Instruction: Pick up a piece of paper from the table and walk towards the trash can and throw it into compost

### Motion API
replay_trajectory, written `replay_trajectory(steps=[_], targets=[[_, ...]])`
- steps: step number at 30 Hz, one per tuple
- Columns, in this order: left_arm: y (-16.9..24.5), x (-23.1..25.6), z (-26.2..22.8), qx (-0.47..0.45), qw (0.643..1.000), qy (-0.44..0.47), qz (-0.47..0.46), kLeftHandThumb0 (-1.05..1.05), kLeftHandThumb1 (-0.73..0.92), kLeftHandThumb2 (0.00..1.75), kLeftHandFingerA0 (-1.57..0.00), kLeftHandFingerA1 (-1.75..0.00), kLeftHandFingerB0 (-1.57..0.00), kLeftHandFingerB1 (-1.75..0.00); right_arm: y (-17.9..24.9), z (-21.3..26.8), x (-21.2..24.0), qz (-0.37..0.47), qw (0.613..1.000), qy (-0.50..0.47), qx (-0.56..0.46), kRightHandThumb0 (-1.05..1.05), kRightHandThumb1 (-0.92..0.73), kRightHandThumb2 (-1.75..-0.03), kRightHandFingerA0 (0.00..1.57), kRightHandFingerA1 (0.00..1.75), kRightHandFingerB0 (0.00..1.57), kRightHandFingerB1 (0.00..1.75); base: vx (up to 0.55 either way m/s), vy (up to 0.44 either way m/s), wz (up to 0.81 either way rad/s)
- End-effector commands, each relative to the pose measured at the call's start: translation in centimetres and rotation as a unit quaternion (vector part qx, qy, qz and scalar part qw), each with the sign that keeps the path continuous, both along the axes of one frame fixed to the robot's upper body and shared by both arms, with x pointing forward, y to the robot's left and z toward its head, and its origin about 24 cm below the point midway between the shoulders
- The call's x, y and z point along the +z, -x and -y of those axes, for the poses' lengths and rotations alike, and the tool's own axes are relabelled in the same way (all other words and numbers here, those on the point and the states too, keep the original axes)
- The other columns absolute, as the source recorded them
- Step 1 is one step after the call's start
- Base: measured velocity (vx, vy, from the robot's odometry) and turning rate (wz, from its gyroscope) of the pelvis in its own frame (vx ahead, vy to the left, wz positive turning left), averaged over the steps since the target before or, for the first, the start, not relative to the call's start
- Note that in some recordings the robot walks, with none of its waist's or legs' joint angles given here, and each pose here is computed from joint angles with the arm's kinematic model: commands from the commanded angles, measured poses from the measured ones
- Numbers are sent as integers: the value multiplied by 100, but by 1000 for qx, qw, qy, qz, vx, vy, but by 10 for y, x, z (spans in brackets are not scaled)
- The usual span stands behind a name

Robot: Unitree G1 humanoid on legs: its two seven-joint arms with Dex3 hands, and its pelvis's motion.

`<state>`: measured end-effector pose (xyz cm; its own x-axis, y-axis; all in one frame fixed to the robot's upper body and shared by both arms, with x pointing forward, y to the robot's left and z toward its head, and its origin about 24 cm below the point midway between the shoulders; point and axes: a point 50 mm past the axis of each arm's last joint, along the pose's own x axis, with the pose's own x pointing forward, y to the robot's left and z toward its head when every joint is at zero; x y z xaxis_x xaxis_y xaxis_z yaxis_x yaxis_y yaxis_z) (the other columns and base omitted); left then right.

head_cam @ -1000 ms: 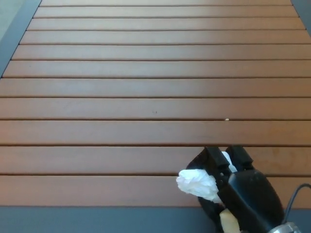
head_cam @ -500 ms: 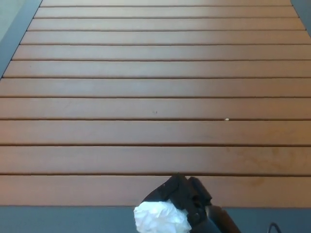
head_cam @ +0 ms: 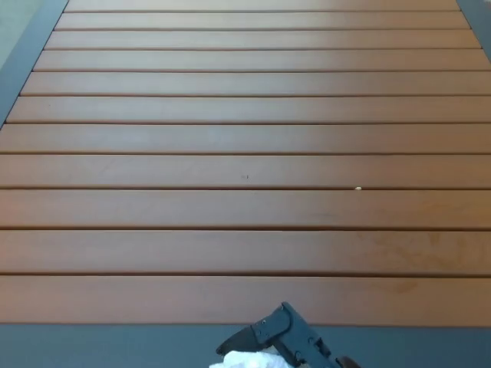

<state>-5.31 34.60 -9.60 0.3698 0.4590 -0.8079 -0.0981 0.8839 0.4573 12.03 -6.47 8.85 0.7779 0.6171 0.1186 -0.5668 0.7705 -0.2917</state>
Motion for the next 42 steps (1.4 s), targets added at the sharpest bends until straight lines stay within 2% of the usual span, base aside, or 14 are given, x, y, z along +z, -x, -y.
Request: replay_trajectory(steps=[1,3,5,6,14,15,20,21,23,24,27,31,38,42], targets=[[-9,8,-12,-45,998,-45,1,-4,64,80,-92,-95,-84,-79,72,-9,57,-353,817,-402,216,-25,-65,-100,97,175,85,130,0,0,0],[-10,8,-12,-41,998,-43,4,-5,65,83,-90,-97,-87,-80,71,-8,55,-356,818,-397,217,-28,-60,-106,93,175,86,128,0,0,0],[-10,8,-12,-41,998,-42,5,-7,69,75,-86,-92,-84,-77,71,-6,54,-361,817,-397,212,-24,-61,-111,95,175,86,130,-6,-1,1],[-10,8,-12,-42,998,-42,5,-7,63,83,-88,-94,-83,-80,70,-5,54,-360,820,-393,208,-26,-62,-114,96,175,80,149,-10,13,8],[-12,9,-12,-62,997,-51,-4,-7,66,77,-87,-89,-83,-75,68,-3,52,-354,832,-376,202,-28,-63,-109,96,175,80,154,-114,1,4],[-11,8,-12,-55,997,-50,-1,-7,66,77,-88,-94,-85,-78,67,-3,51,-347,840,-366,200,-25,-58,-118,96,175,82,152,-148,92,-9],[-11,8,-12,-50,998,-49,0,-7,66,79,-89,-95,-86,-78,66,-4,50,-339,851,-350,195,-24,-57,-119,97,175,83,158,-139,209,-24],[-12,8,-12,-47,998,-47,3,-6,65,80,-87,-97,-87,-81,66,-5,50,-335,857,-343,192,-24,-52,-129,97,175,80,165,-105,350,-18],[-12,8,-12,-44,998,-45,7,-6,65,80,-87,-97,-87,-81,65,-5,49,-329,863,-334,187,-24,-52,-129,97,175,80,165,-136,295,-10],[-13,8,-12,-51,997,-49,3,-10,69,71,-90,-89,-83,-73,65,-5,49,-324,867,-330,188,-24,-53,-127,97,175,79,169,-233,210,-5],[-13,8,-12,-56,997,-52,-1,-9,70,71,-87,-91,-82,-76,64,-5,50,-320,869,-327,190,-25,-52,-127,96,175,80,166,-170,150,-8],[-12,7,-11,-50,998,-46,2,-6,64,86,-89,-98,-85,-82,62,-5,49,-320,869,-327,187,-25,-48,-133,96,175,78,168,-218,75,-15],[-13,6,-12,-59,997,-52,-4,-7,66,76,-88,-91,-82,-75,60,-5,49,-324,870,-323,183,-25,-51,-128,97,175,79,167,-336,-85,-8],[-15,6,-11,-54,997,-51,-1,-8,67,76,-89,-95,-86,-79,59,-5,49,-321,870,-323,188,-25,-51,-129,97,175,77,168,-343,-58,1]])
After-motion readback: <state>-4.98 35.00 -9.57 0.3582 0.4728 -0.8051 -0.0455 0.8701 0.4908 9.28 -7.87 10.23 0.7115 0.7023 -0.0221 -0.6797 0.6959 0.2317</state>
